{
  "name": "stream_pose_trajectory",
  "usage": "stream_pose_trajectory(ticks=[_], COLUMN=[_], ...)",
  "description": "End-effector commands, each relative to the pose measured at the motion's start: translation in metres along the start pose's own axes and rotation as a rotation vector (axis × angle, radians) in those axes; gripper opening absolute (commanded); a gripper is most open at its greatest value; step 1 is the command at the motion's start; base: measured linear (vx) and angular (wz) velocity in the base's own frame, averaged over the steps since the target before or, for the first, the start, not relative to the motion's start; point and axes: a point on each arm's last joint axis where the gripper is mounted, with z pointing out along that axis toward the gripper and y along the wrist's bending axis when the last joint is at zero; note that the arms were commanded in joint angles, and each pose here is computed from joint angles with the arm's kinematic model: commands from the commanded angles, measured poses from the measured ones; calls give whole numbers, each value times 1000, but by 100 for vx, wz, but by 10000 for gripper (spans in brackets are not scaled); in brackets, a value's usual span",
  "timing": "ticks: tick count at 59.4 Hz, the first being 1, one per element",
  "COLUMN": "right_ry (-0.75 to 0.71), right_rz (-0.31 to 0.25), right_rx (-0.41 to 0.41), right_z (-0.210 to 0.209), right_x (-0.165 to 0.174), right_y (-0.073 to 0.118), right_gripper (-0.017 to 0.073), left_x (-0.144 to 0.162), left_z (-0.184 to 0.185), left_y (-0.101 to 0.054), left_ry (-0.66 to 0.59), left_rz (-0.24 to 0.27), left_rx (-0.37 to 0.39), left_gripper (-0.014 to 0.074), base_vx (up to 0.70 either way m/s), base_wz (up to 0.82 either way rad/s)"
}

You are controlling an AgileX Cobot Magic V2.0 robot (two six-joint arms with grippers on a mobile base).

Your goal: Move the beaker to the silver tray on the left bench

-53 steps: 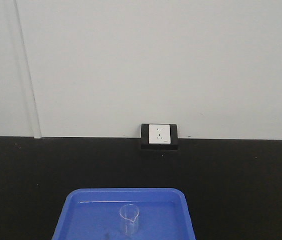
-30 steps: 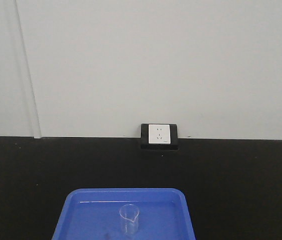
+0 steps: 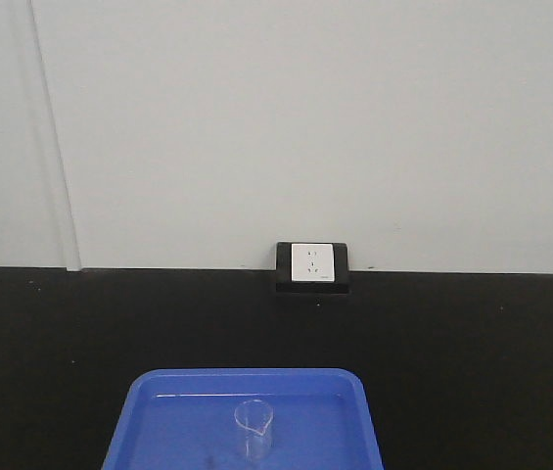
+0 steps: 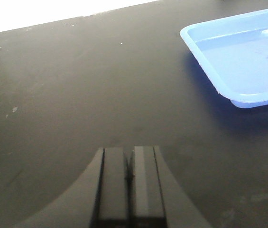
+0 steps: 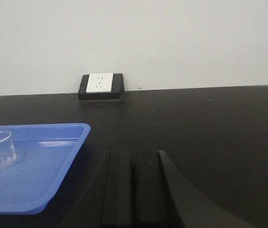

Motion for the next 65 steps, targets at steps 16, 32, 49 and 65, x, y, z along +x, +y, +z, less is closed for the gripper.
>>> stream_pose_trajectory(ticks=[16,32,49,65], right_ry=[-416,-240,-57,39], right_rz=[20,-150,-121,-132], right_rx=[-26,20,30,34], right_z=[-12,77,171,201], right_x=[-87,-166,-163,-138], right_y=[8,16,14,11], right_gripper=[-10,-10,-10,69], left_x=[-2,-2,-2,-2], left_z=[2,2,2,2], left_y=[-1,-1,-1,-1], left_ry=[-71,-71,-71,-71], left_rz=[-3,-3,-3,-3], left_rx=[4,4,4,4], left_gripper=[1,1,1,1], base_vx=[0,0,0,0], base_wz=[0,0,0,0])
